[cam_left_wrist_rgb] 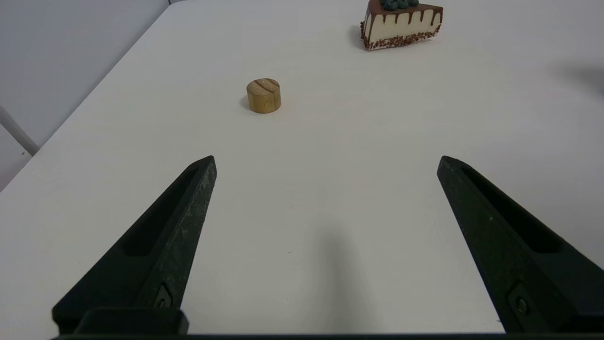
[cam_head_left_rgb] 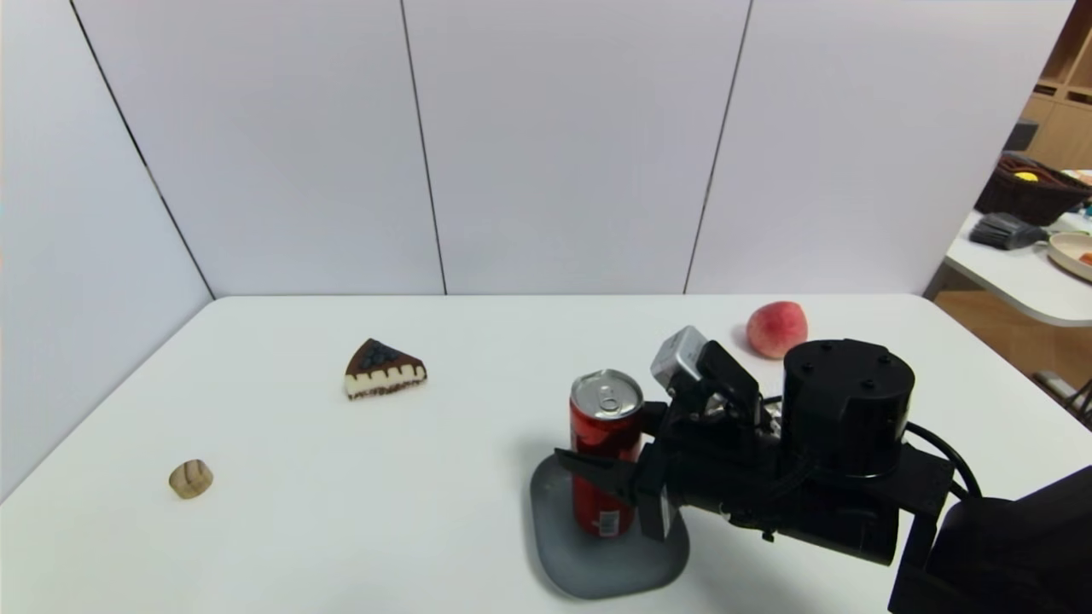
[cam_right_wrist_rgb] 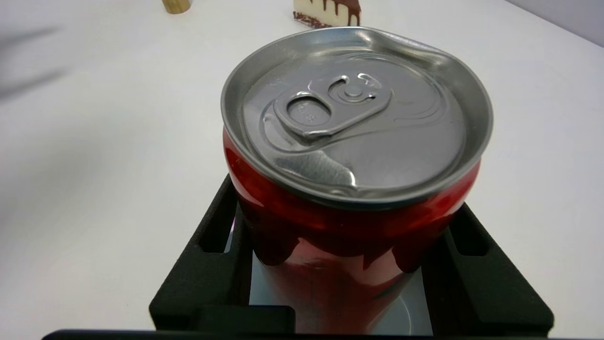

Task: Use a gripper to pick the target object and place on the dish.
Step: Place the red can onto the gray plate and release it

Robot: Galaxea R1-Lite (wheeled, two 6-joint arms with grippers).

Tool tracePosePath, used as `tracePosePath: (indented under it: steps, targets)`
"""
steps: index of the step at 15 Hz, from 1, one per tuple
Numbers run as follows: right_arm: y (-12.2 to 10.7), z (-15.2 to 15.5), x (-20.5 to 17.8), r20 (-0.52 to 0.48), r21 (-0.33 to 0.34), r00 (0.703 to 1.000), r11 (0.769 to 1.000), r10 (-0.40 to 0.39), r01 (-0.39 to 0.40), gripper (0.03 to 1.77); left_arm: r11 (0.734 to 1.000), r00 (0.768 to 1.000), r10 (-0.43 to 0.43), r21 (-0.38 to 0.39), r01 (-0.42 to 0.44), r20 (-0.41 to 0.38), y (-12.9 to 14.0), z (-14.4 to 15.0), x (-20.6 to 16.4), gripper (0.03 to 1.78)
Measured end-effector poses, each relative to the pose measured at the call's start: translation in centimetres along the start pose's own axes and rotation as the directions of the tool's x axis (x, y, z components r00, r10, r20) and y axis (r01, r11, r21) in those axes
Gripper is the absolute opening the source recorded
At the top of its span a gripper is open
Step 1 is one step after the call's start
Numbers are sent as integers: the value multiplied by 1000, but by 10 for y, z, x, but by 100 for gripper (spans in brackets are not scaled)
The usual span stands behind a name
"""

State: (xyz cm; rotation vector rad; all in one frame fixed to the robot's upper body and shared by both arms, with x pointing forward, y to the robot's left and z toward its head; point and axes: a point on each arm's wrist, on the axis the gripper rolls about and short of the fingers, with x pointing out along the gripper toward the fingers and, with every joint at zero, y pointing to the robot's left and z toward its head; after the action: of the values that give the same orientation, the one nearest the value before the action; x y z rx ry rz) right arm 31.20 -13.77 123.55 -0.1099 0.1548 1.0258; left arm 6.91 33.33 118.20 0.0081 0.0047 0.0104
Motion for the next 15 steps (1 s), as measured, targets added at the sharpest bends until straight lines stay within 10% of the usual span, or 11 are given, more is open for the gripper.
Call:
tracePosePath:
  steps: [15]
  targets:
    - [0,-4,-41,-24,-7,999,999,-44,44,158,1000,1000,0,0,0,0,0,0,0,169]
